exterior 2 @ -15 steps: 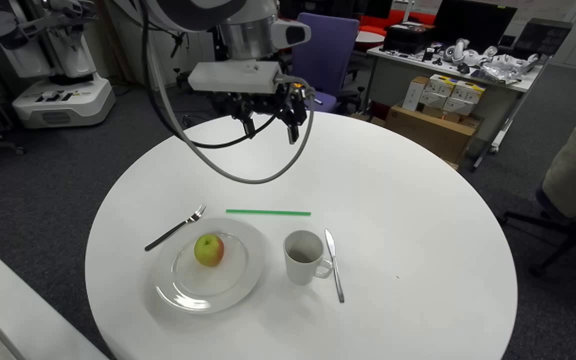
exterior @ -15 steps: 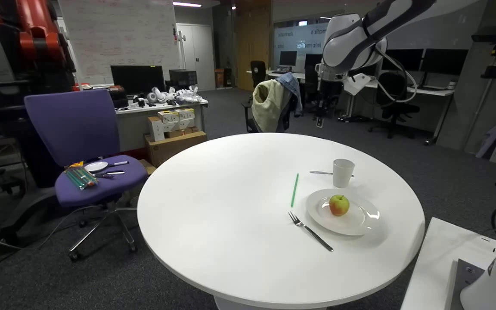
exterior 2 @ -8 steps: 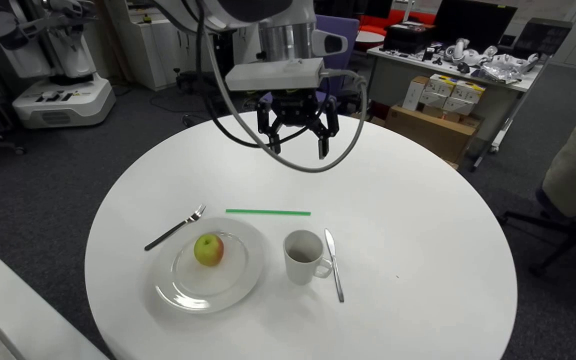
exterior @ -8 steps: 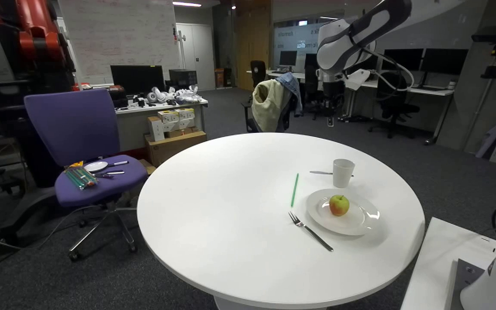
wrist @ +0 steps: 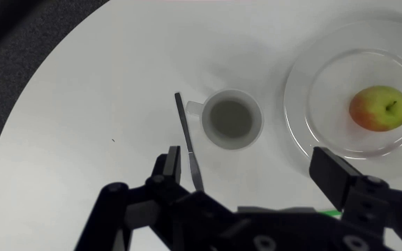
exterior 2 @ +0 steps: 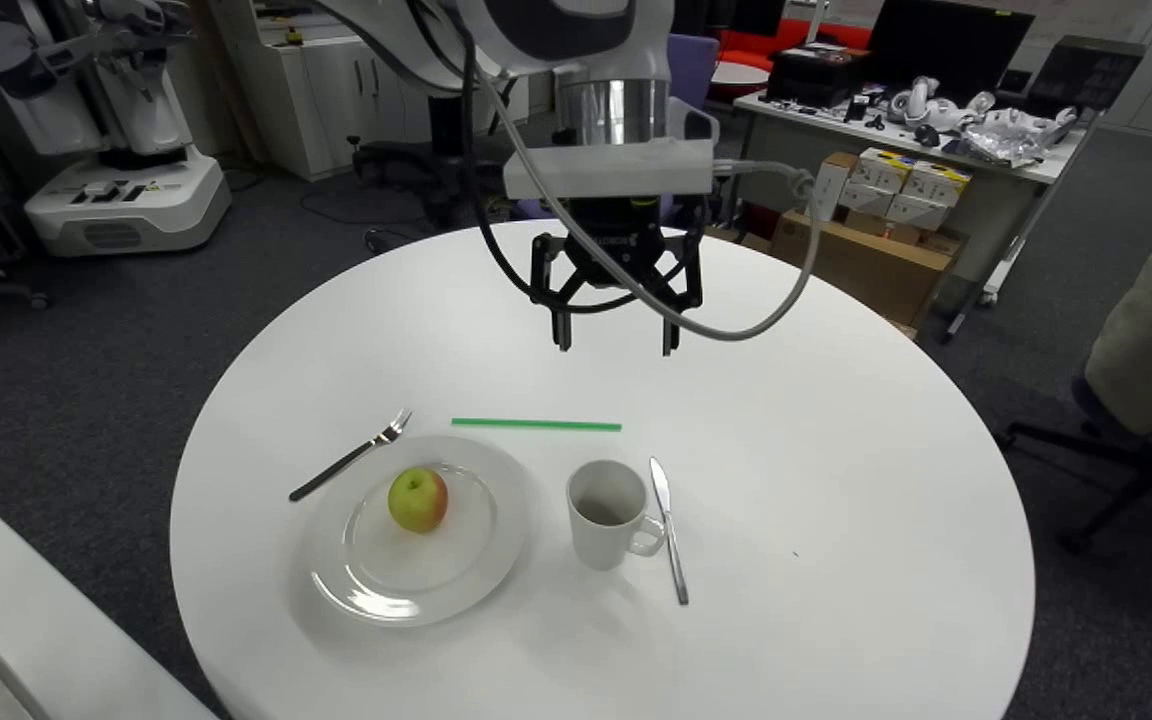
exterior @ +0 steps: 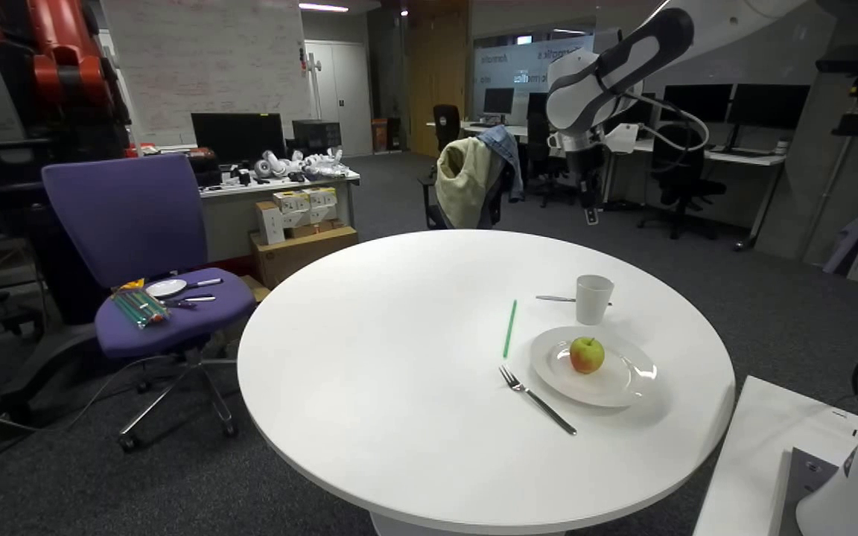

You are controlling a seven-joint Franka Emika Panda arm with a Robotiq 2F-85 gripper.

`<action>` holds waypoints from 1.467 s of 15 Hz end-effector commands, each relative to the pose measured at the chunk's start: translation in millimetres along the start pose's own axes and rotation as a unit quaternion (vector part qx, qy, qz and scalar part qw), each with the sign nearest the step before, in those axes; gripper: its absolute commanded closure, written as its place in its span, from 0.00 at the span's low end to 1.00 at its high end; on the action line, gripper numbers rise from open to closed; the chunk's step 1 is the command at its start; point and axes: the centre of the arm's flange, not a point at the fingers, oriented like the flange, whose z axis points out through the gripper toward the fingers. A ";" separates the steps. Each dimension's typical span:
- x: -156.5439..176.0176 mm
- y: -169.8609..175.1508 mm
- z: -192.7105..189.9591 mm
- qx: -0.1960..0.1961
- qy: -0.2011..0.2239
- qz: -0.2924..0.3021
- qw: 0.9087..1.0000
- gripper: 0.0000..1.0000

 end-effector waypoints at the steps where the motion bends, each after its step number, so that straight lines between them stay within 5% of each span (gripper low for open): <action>1: -1.4 1.8 1.8 0.001 -0.001 -0.007 1.000 0.00; 9: -4.6 2.3 5.7 -0.006 -0.004 -0.030 1.000 0.00; 16: -17.8 35.6 54.6 0.013 0.001 -0.006 1.000 0.00; 18: -12.8 43.5 74.9 -0.008 0.031 0.046 0.998 0.00; 22: 3.1 55.1 107.7 -0.024 0.048 0.030 0.998 0.00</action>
